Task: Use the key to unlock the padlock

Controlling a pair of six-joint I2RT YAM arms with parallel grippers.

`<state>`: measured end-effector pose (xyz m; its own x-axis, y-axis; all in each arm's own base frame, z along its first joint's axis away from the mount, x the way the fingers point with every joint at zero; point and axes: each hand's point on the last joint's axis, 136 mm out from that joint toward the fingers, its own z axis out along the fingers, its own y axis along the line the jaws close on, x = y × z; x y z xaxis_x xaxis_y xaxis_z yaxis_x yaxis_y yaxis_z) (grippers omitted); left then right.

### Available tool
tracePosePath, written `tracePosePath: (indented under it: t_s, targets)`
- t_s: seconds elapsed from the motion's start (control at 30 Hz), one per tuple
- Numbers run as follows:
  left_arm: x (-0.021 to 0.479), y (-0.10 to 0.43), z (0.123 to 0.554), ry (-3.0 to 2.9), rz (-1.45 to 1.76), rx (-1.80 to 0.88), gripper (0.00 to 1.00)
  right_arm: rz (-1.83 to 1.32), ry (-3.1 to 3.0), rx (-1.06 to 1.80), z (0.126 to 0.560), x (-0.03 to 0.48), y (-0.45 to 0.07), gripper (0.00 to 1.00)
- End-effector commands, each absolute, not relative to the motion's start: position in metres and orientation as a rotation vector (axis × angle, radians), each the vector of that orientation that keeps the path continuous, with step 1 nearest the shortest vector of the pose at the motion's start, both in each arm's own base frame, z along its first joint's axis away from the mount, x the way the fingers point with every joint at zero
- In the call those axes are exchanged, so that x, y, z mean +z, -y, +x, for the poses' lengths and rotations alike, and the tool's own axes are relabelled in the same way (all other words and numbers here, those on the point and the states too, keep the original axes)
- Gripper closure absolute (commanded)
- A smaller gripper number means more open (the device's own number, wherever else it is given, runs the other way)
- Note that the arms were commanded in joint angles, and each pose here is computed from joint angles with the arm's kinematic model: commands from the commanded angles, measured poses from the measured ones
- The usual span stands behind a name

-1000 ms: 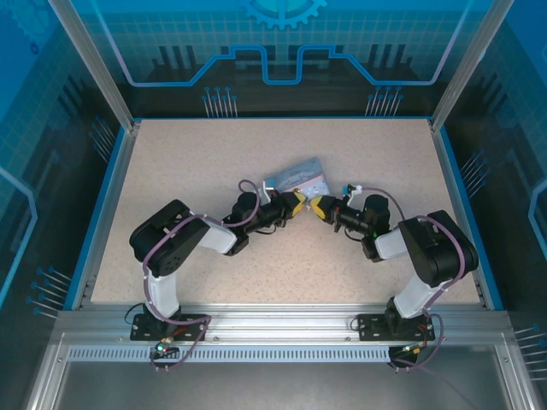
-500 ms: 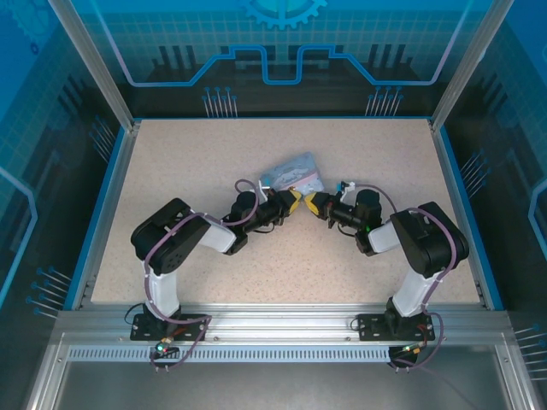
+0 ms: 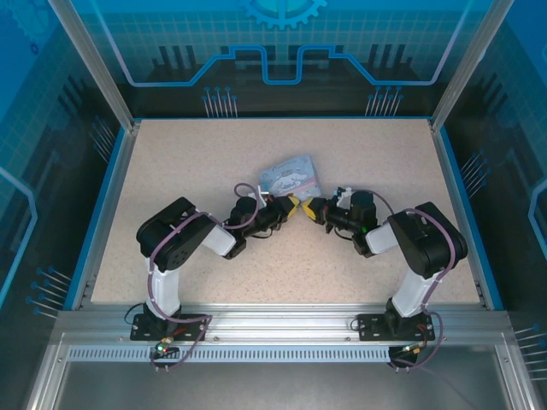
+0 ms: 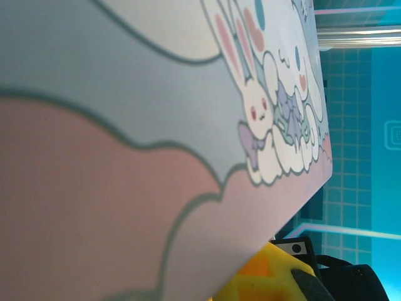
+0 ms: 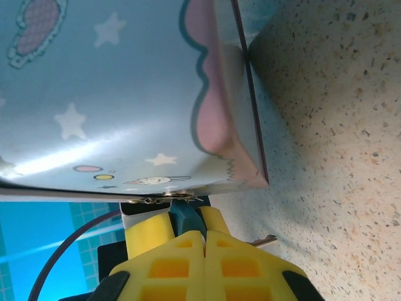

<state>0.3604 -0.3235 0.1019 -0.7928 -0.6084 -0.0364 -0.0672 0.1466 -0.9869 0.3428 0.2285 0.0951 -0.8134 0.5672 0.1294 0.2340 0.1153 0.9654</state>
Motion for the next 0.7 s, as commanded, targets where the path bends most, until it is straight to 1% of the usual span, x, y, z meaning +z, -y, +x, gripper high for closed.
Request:
tracePosePath:
  t_s: [0.0, 0.03, 0.13, 0.23, 0.3, 0.4, 0.47, 0.57, 0.67]
  targets:
    - [0.108, 0.357, 0.317, -2.109, -0.394, -1.823, 1.0, 0.633, -2.116, 1.82, 0.334, 0.115, -0.254, 1.0]
    - [0.106, 0.357, 0.317, -2.112, -0.4, -1.821, 1.0, 0.633, -2.117, 1.817, 0.334, 0.114, -0.254, 1.0]
    - [0.097, 0.351, 0.319, -2.114, -0.446, -1.809, 1.0, 0.63, -2.114, 1.809, 0.333, 0.113, -0.253, 0.91]
    - [0.089, 0.345, 0.322, -2.106, -0.5, -1.808, 1.0, 0.62, -2.112, 1.796, 0.332, 0.114, -0.251, 0.77]
    - [0.085, 0.342, 0.325, -2.094, -0.53, -1.82, 1.0, 0.616, -2.119, 1.786, 0.33, 0.113, -0.25, 0.62]
    - [0.081, 0.336, 0.328, -2.087, -0.562, -1.811, 1.0, 0.615, -2.142, 1.758, 0.324, 0.11, -0.246, 0.35]
    - [0.079, 0.333, 0.328, -2.094, -0.57, -1.798, 1.0, 0.621, -2.174, 1.727, 0.318, 0.104, -0.241, 0.24]
    - [0.079, 0.33, 0.33, -2.099, -0.574, -1.788, 1.0, 0.611, -2.243, 1.666, 0.305, 0.093, -0.231, 0.17]
    - [0.078, 0.327, 0.331, -2.104, -0.579, -1.779, 1.0, 0.561, -2.317, 1.595, 0.292, 0.089, -0.221, 0.16]
